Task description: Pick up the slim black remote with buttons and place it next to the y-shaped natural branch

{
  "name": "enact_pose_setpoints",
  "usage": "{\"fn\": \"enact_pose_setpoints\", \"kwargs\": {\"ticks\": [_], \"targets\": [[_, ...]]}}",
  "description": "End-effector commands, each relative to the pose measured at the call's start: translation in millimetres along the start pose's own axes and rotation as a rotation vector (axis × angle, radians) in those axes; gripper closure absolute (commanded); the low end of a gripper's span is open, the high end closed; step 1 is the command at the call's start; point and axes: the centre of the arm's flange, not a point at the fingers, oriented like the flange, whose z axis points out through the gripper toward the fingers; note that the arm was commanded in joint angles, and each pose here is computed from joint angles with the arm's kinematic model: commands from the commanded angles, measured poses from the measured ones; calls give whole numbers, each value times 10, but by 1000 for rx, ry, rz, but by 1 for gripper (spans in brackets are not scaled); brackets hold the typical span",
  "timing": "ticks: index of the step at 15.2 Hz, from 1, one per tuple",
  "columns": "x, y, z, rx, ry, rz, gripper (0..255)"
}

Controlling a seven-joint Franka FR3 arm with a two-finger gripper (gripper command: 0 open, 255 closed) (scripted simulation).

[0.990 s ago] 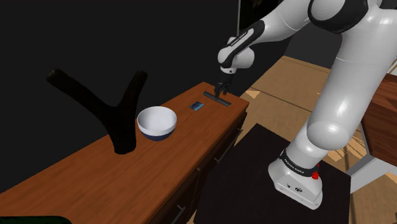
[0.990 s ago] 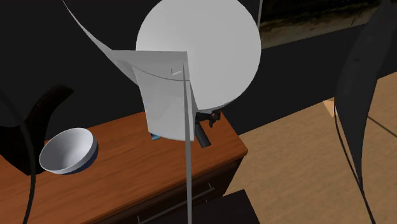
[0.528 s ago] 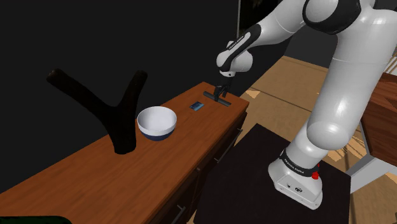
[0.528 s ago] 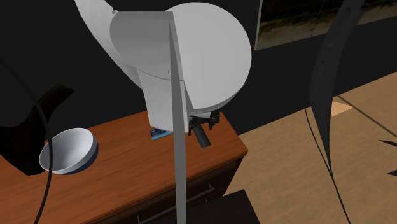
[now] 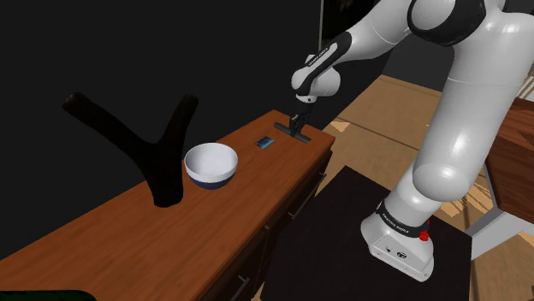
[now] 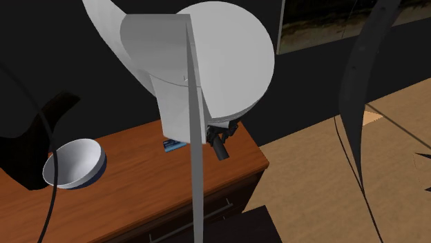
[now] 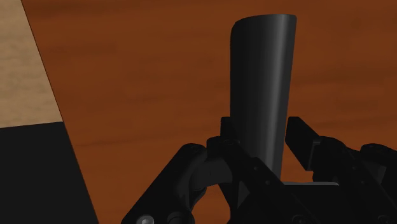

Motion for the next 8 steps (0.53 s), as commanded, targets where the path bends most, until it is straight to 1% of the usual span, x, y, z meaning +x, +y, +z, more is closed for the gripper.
{"fn": "enact_pose_setpoints", "kwargs": {"ticks": [1,5,8], "targets": [[4,-33,23,2,-5,-4,255],[-3,-18,22,2,-5,-4,255],[-4,-31,-136,2,-5,-4,255]]}}
